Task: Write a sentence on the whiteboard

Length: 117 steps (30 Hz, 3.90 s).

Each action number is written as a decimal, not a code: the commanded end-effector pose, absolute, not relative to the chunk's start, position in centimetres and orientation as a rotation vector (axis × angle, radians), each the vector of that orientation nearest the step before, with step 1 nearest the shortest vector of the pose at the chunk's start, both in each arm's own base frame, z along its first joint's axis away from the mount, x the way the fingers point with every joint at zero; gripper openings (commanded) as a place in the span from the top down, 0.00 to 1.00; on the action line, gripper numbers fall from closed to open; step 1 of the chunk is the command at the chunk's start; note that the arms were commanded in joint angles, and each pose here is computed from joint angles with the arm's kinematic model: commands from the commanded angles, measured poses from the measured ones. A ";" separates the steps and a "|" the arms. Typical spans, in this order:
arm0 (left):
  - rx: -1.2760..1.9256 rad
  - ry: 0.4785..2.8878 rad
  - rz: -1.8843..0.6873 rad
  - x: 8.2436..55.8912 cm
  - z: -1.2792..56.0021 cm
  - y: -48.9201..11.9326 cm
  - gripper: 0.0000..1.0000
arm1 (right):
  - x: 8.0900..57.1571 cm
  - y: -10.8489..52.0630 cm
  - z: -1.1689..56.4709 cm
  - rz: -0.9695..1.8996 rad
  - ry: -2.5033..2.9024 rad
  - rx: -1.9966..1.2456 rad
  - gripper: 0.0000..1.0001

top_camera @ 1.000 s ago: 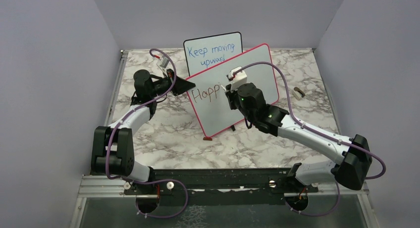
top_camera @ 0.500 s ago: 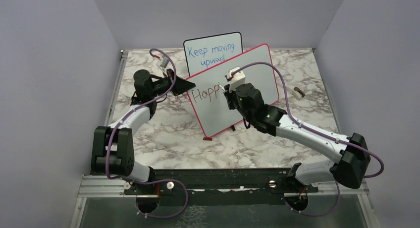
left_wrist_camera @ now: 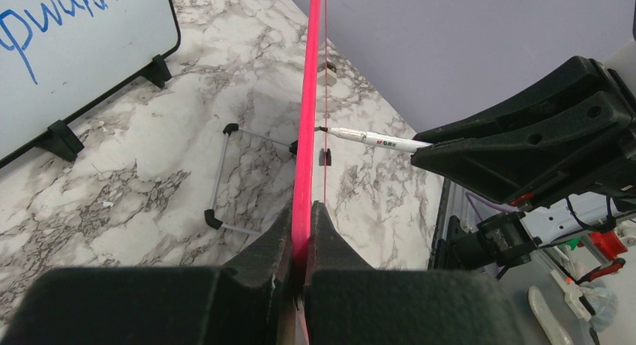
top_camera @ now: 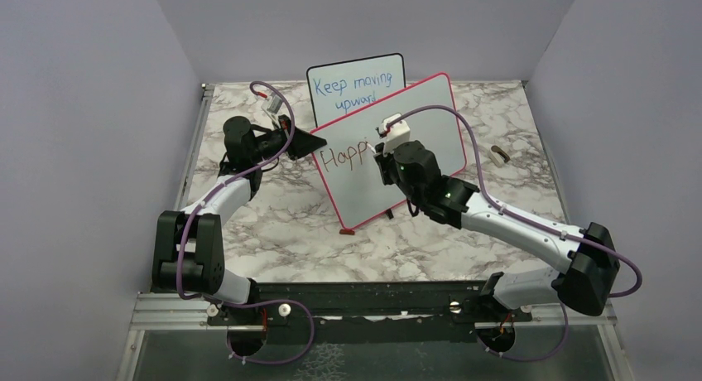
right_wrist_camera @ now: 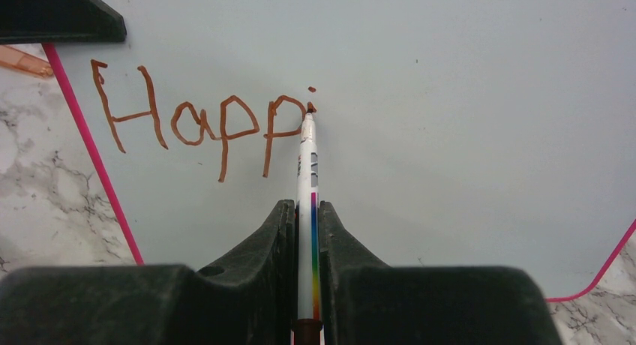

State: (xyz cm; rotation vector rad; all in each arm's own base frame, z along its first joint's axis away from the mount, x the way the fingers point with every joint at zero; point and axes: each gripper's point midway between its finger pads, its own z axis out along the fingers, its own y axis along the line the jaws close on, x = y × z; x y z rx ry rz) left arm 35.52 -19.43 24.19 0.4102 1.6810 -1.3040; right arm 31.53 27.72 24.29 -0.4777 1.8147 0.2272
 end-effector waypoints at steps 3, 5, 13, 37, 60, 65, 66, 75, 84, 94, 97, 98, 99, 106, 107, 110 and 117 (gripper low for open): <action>0.431 1.720 -1.294 35.7 22.6 -19.5 1.00 | 30.9 26.2 22.7 0.191 1.868 -0.463 0.99; 0.430 1.721 -1.294 35.7 22.5 -19.5 1.00 | 30.8 26.1 22.5 0.193 1.874 -0.463 0.99; 0.430 1.722 -1.295 35.6 22.5 -19.5 1.00 | 30.4 26.1 22.4 0.213 1.883 -0.467 0.99; 0.431 1.723 -1.296 35.6 22.5 -19.5 1.00 | 32.3 26.6 26.9 0.229 1.756 -0.414 0.99; 0.432 1.723 -1.294 35.6 22.5 -19.5 1.00 | 32.1 26.5 24.8 0.222 1.821 -0.438 0.99; 0.431 1.722 -1.293 35.6 22.5 -19.5 1.00 | 31.5 26.2 23.8 0.225 1.853 -0.447 0.99; 0.431 1.723 -1.293 35.6 22.5 -19.5 1.00 | 31.3 26.1 23.7 0.225 1.858 -0.448 0.99; 0.430 1.723 -1.294 35.6 22.5 -19.5 1.00 | 30.6 25.7 22.7 0.234 1.890 -0.457 0.99; 0.432 1.723 -1.294 35.6 22.5 -19.5 1.00 | 31.2 26.0 23.3 0.237 1.861 -0.441 0.99; 0.431 1.725 -1.295 35.6 22.4 -19.5 1.00 | 32.3 26.4 24.7 0.222 1.809 -0.419 0.99; 0.431 1.725 -1.295 35.6 22.4 -19.5 1.00 | 32.5 26.5 25.0 0.216 1.799 -0.416 0.99; 0.432 1.724 -1.296 35.6 22.4 -19.5 1.00 | 32.5 26.5 25.0 0.212 1.798 -0.416 0.99; 0.431 1.724 -1.295 35.6 22.4 -19.5 1.00 | 32.6 26.5 25.0 0.210 1.796 -0.415 0.99; 0.431 1.725 -1.296 35.6 22.4 -19.5 1.00 | 33.1 26.2 25.4 0.192 1.784 -0.402 0.99; 0.431 1.725 -1.295 35.6 22.4 -19.5 1.00 | 33.1 26.1 25.4 0.189 1.783 -0.401 0.99; 0.431 1.726 -1.296 35.6 22.4 -19.6 1.00 | 33.2 26.0 25.5 0.185 1.781 -0.400 0.99; 0.431 1.726 -1.296 35.6 22.4 -19.5 1.00 | 33.7 25.9 26.3 0.188 1.754 -0.377 0.99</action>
